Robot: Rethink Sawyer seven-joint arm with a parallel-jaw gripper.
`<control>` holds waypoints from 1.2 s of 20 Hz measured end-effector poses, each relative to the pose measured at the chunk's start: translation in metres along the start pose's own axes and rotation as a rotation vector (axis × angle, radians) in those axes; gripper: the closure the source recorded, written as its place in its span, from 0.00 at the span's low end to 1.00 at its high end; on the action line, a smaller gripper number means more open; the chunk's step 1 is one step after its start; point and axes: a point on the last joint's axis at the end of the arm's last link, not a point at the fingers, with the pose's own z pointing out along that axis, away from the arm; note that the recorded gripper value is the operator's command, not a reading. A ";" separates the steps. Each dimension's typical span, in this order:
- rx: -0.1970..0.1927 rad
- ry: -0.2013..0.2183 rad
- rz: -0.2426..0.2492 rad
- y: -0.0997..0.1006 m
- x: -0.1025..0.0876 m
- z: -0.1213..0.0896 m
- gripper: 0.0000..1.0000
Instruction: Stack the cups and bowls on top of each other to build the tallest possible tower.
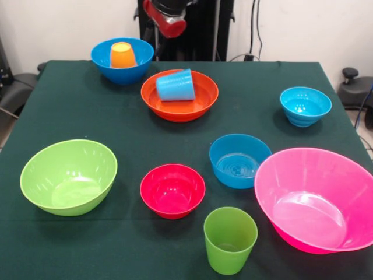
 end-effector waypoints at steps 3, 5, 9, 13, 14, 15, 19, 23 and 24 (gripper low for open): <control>-0.002 -0.012 -0.004 -0.009 -0.003 0.007 0.00; 0.000 -0.015 -0.008 -0.012 -0.002 0.010 0.00; 0.007 -0.011 -0.018 -0.012 0.003 0.013 0.00; 0.010 -0.009 -0.027 -0.011 0.007 0.014 0.00; 0.011 -0.009 -0.029 -0.011 0.008 0.013 0.00; 0.011 -0.008 -0.030 -0.011 0.009 0.013 0.00; 0.011 -0.008 -0.031 -0.011 0.010 0.012 0.00; 0.008 -0.009 -0.029 -0.011 0.009 0.011 0.00; 0.008 -0.010 -0.029 -0.011 0.009 0.011 0.00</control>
